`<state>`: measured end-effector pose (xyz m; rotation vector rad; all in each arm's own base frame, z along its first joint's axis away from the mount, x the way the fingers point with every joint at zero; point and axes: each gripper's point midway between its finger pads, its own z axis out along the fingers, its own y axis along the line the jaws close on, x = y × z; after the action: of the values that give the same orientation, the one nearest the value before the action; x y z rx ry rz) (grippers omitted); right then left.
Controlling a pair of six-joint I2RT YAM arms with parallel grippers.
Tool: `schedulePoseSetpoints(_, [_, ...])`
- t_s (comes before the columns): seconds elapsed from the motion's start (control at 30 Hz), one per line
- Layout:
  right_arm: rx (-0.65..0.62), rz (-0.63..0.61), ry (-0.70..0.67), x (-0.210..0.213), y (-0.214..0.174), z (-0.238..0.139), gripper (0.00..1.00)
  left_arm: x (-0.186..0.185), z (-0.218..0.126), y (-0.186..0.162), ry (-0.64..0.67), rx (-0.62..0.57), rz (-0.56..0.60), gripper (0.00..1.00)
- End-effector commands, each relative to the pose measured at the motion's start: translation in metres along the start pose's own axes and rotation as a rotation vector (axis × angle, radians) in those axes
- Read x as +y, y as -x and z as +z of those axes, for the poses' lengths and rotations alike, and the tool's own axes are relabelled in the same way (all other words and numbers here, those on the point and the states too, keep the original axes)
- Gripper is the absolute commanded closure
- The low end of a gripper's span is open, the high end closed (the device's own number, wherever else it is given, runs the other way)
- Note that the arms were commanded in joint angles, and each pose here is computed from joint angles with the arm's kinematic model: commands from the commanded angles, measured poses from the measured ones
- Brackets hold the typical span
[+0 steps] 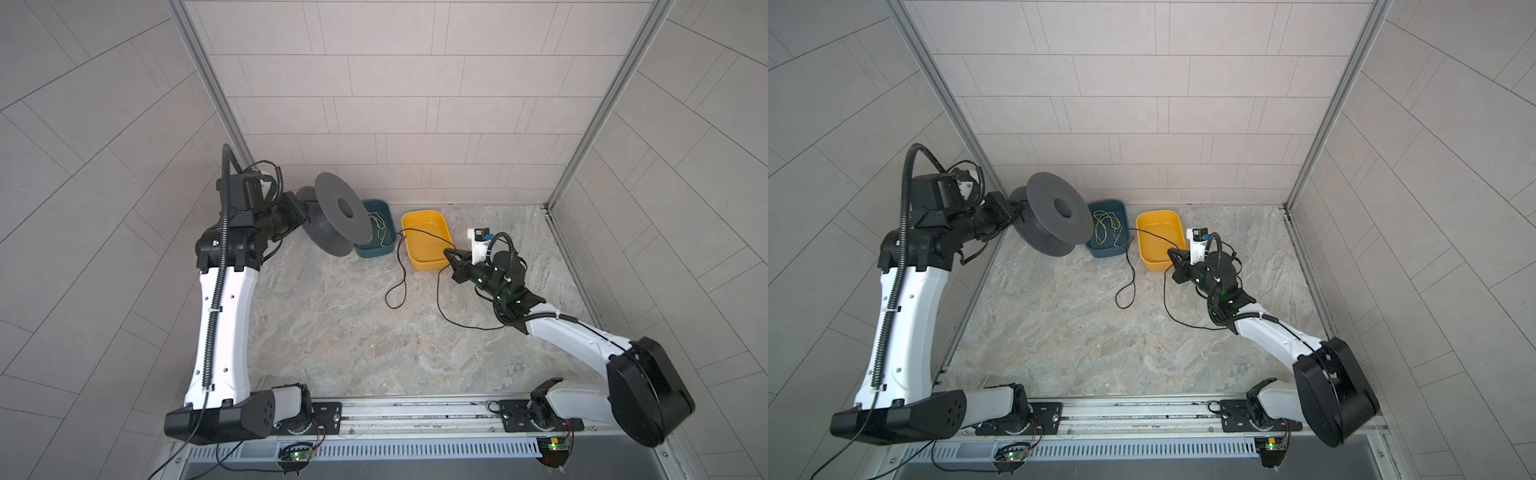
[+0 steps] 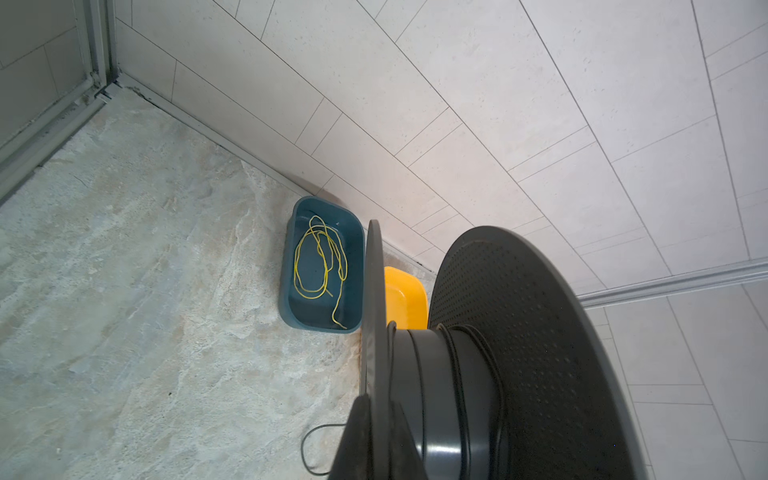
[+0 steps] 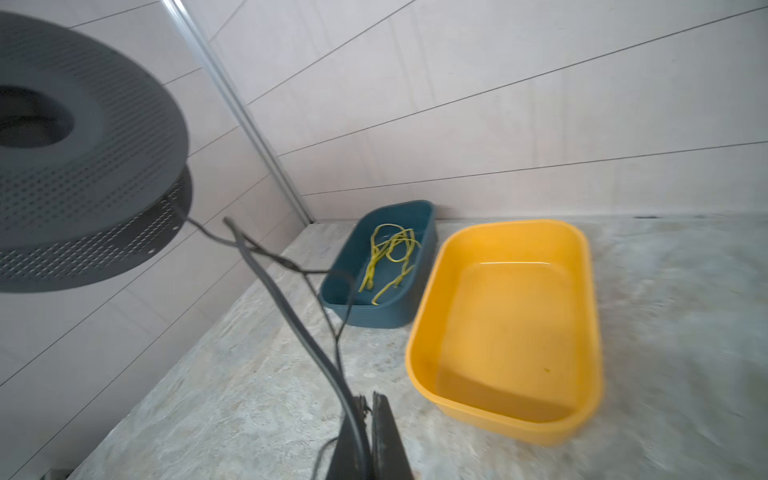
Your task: Wrap the cables
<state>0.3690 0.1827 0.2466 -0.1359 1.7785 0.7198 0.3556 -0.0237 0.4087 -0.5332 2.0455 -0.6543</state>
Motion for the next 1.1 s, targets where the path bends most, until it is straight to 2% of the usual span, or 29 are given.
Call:
schedulePoseSetpoints(0.0, [0.077, 0.025, -0.247, -0.05, 0.008, -0.03, 1.0, -0.016, -0.03, 0.015, -0.039, -0.105, 0.096, 1.0])
schedulePoseSetpoints(0.13, [0.129, 0.127, -0.499, -0.121, 0.013, -0.063, 1.0, -0.017, -0.034, 0.005, -0.062, -0.087, 0.12, 1.0])
schedulePoseSetpoints(0.27, [0.179, 0.293, -0.608, -0.18, 0.005, -0.078, 1.0, -0.017, -0.031, -0.004, -0.079, -0.043, 0.118, 1.0])
schedulePoseSetpoints(0.4, [0.181, 0.368, -0.769, -0.238, -0.005, -0.102, 1.0, -0.012, -0.031, -0.012, -0.055, -0.013, 0.14, 1.0])
schedulePoseSetpoints(0.53, [0.231, 0.455, -0.943, -0.283, -0.022, -0.129, 1.0, -0.008, -0.038, -0.011, -0.028, -0.032, 0.161, 1.0])
schedulePoseSetpoints(0.6, [0.284, 0.465, -0.929, -0.284, -0.029, -0.125, 0.98, -0.009, -0.039, -0.01, -0.029, -0.035, 0.162, 1.0])
schedulePoseSetpoints(0.67, [0.332, 0.467, -0.862, -0.275, -0.033, -0.117, 0.83, -0.013, -0.037, -0.012, -0.047, -0.024, 0.154, 1.0])
schedulePoseSetpoints(0.77, [0.335, 0.455, -0.774, -0.261, -0.032, -0.106, 0.59, -0.025, -0.033, -0.016, -0.115, 0.004, 0.129, 1.0])
schedulePoseSetpoints(0.9, [0.351, 0.377, -0.719, -0.236, -0.022, -0.097, 0.39, -0.044, -0.028, -0.025, -0.202, 0.05, 0.125, 1.0])
schedulePoseSetpoints(1.07, [0.409, 0.253, -0.64, -0.193, -0.016, -0.082, 0.28, -0.063, -0.022, -0.039, -0.263, 0.103, 0.157, 1.0])
